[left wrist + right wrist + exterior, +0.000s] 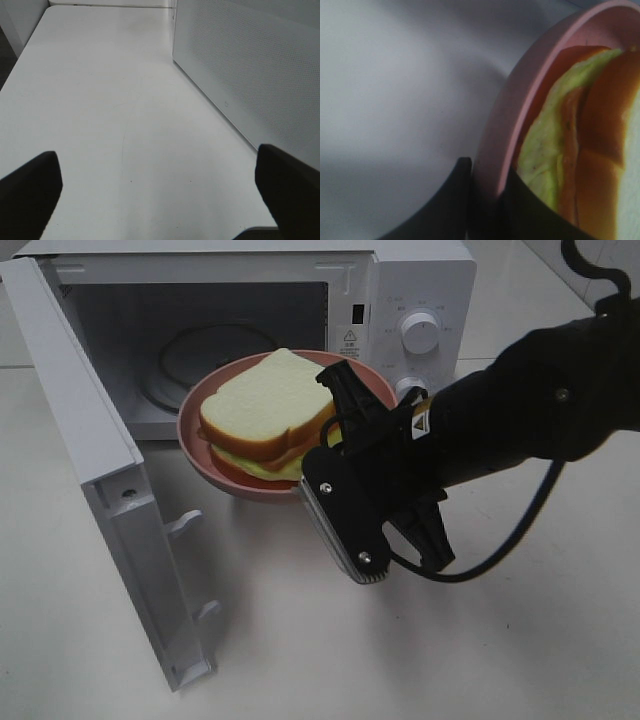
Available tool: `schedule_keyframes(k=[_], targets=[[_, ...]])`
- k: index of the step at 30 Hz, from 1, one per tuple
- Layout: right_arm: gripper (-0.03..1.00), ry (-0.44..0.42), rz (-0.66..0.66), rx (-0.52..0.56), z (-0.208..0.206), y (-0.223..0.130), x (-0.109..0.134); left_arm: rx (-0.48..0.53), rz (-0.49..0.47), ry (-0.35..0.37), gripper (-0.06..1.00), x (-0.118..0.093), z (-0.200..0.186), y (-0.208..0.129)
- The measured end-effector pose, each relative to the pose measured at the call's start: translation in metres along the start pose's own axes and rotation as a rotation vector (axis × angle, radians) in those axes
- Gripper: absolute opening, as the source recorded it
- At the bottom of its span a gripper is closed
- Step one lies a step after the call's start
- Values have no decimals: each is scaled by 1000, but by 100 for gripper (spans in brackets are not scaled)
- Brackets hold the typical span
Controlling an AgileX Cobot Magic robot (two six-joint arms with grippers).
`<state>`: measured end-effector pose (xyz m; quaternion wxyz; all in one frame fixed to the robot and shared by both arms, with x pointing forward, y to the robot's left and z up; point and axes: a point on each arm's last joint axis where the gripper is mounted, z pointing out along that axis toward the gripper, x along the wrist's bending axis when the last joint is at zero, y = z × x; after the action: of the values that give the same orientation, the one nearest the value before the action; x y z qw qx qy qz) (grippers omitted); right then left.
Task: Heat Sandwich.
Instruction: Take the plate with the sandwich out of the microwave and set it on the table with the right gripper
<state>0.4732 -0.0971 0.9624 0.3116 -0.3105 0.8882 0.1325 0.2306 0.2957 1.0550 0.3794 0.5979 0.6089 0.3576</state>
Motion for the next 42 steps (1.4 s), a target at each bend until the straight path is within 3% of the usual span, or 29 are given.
schedule_keyframes(k=[28, 42], targets=[[8, -62, 92, -8, -75, 0, 64, 0, 0, 0, 97, 0, 0, 0], [8, -46, 66, 11, -106, -2, 80, 0, 0, 0, 97, 0, 0, 0]])
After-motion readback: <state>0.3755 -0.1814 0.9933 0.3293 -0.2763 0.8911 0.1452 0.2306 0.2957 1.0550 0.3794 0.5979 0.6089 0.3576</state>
